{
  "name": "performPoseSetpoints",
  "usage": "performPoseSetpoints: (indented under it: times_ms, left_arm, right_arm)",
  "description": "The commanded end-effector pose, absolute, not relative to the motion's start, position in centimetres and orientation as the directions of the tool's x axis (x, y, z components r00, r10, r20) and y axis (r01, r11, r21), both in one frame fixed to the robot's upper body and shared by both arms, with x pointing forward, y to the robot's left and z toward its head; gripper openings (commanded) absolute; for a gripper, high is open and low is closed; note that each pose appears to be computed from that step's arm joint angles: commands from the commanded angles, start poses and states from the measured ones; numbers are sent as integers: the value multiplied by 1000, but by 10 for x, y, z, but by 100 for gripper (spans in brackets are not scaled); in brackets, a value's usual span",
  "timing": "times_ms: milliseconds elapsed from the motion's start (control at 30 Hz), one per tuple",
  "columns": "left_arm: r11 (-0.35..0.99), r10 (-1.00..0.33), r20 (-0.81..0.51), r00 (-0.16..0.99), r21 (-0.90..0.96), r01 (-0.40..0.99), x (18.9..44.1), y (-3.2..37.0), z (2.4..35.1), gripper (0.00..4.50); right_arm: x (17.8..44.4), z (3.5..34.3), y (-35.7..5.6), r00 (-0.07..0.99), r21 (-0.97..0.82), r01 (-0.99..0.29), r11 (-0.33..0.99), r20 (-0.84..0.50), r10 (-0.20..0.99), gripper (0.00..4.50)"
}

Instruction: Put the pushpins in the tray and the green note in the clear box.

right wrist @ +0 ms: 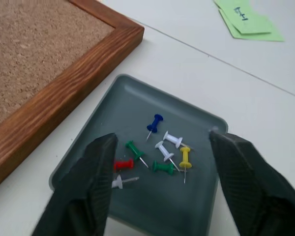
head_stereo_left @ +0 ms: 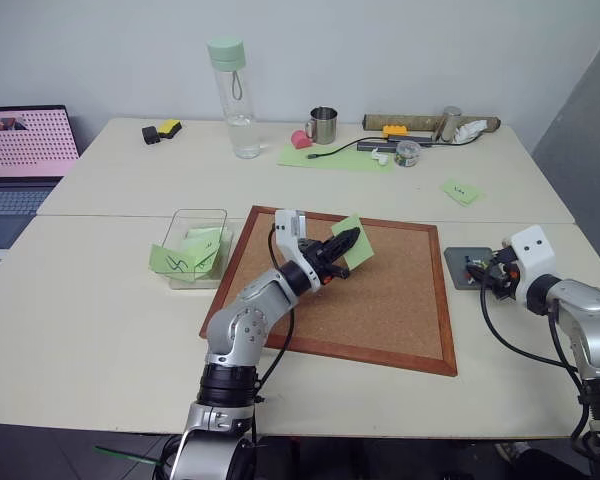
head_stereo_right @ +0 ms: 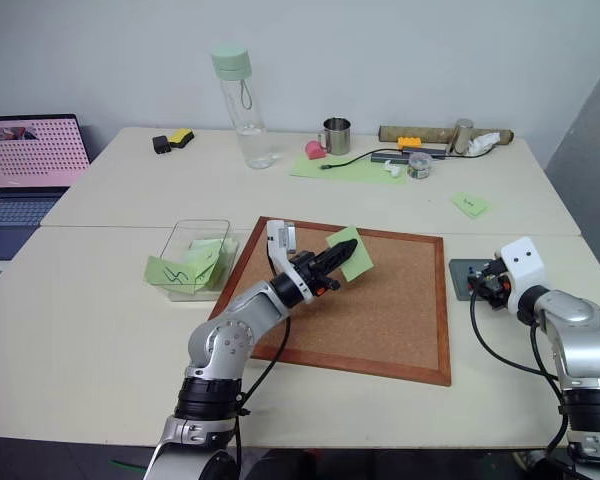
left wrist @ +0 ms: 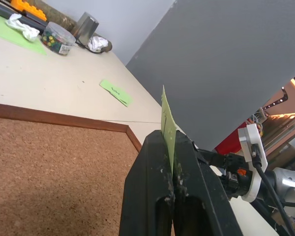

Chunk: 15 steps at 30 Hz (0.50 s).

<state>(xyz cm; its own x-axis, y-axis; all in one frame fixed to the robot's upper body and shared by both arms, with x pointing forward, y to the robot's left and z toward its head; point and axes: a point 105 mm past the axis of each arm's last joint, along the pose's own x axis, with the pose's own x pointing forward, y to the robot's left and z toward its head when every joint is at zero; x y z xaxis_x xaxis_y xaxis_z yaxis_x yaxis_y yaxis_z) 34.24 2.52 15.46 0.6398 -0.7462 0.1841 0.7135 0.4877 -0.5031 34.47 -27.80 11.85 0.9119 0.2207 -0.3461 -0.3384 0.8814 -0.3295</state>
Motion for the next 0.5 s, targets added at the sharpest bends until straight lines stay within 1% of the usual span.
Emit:
performPoseSetpoints:
  times_ms: [33, 67, 133, 233, 267, 367, 500]
  left_arm:
    - [520, -739, 239, 630, -391, 759, 335, 35, 182, 0]
    - [537, -735, 238, 635, -368, 759, 334, 39, 185, 0]
    - [603, -706, 222, 673, -309, 735, 332, 54, 189, 0]
    - [730, -609, 210, 765, -228, 644, 335, 82, 195, 0]
    - [762, -578, 209, 789, -208, 613, 337, 89, 197, 0]
    - [907, -372, 226, 901, -119, 404, 346, 132, 209, 0]
    - [986, -165, 253, 953, 9, 168, 350, 175, 220, 0]
  right_arm:
    - [344, 169, -264, 918, -438, -395, 807, -216, 332, 400]
    - [342, 175, -258, 904, -444, -427, 787, -207, 374, 400]
    - [336, 197, -230, 837, -418, -538, 732, -160, 524, 400]
    - [319, 228, -189, 691, -412, -692, 593, -140, 709, 400]
    - [314, 233, -181, 655, -411, -723, 556, -149, 741, 400]
    - [298, 251, -152, 524, -408, -808, 425, -170, 835, 400]
    - [291, 263, -133, 440, -399, -849, 347, -169, 882, 400]
